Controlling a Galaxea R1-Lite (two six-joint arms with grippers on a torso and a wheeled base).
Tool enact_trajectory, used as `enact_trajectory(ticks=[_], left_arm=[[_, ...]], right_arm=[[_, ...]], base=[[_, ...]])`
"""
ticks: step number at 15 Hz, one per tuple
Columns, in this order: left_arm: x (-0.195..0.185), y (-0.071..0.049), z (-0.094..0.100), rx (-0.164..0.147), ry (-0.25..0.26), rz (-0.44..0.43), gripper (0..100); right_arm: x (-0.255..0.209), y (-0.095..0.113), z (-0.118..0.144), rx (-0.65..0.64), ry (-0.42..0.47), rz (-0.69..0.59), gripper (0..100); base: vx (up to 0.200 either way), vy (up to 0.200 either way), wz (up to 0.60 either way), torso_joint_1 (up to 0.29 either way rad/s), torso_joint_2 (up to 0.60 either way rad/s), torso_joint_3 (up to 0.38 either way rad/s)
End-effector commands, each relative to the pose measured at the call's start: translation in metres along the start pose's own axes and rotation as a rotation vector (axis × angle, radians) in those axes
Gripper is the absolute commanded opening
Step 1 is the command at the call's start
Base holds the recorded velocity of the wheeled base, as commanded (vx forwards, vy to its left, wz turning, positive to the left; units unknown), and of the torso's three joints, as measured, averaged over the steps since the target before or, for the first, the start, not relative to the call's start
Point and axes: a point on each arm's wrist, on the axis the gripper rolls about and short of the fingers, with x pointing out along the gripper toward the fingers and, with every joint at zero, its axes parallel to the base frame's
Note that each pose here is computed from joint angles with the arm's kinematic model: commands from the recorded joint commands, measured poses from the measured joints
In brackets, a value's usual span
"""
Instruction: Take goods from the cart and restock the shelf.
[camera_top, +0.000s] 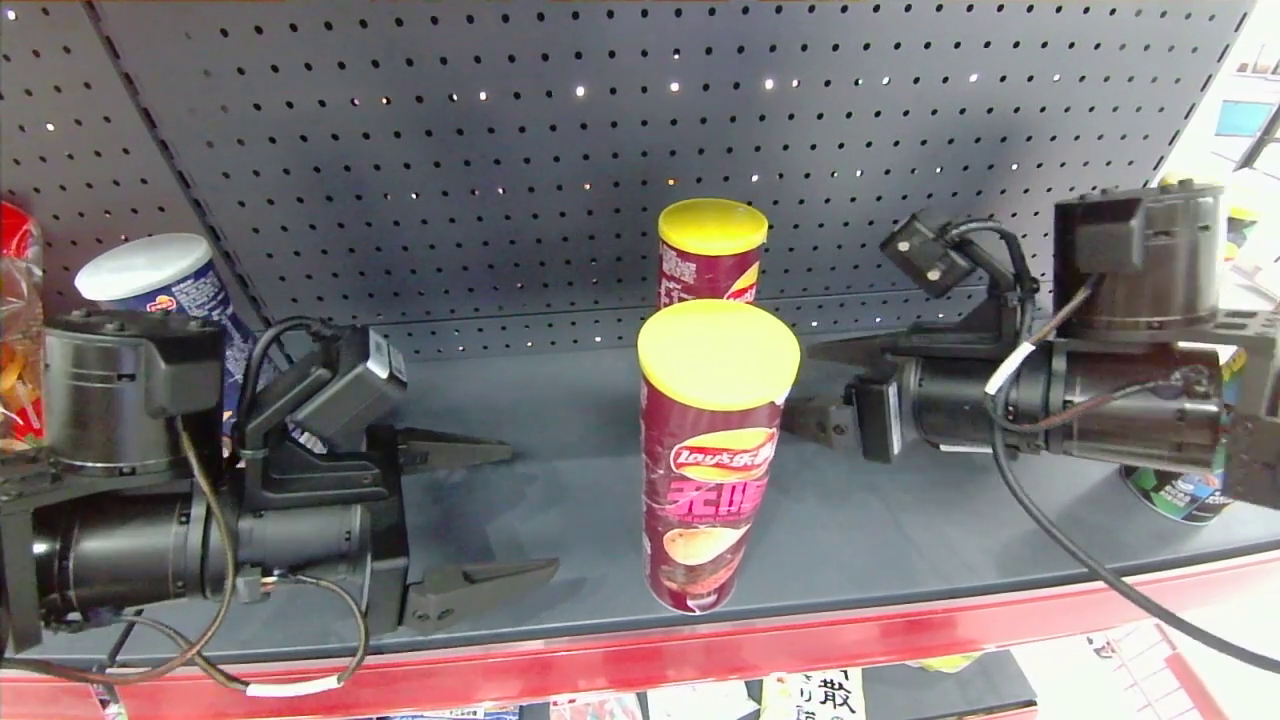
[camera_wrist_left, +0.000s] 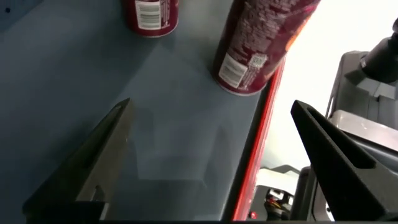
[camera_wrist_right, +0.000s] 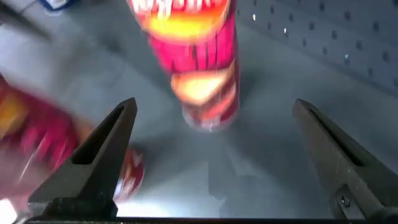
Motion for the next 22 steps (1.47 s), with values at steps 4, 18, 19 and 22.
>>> enact_trajectory(ticks=[4,18,19,22], left_arm=[[0.028,0.002,-0.002,-0.002,0.054,-0.021,100],[0.06,0.01,-0.001,0.028,0.095,-0.009,100],[0.061,0.01,0.0,0.03,0.093,-0.012,100],[0.064,0.009,-0.001,0.03,0.099,-0.019,100]], right_arm=[[-0.065,0.02,-0.021,-0.013,-0.034,0.002,100],[-0.093,0.027,-0.026,-0.022,-0.082,-0.025,100],[-0.093,0.027,-0.026,-0.022,-0.082,-0.025,100],[-0.093,0.026,-0.026,-0.02,-0.082,-0.025,100]], base=[[0.0,0.0,0.0,0.0,0.0,0.0],[0.0,0.0,0.0,0.0,0.0,0.0],[0.0,0.0,0.0,0.0,0.0,0.0],[0.0,0.0,0.0,0.0,0.0,0.0]])
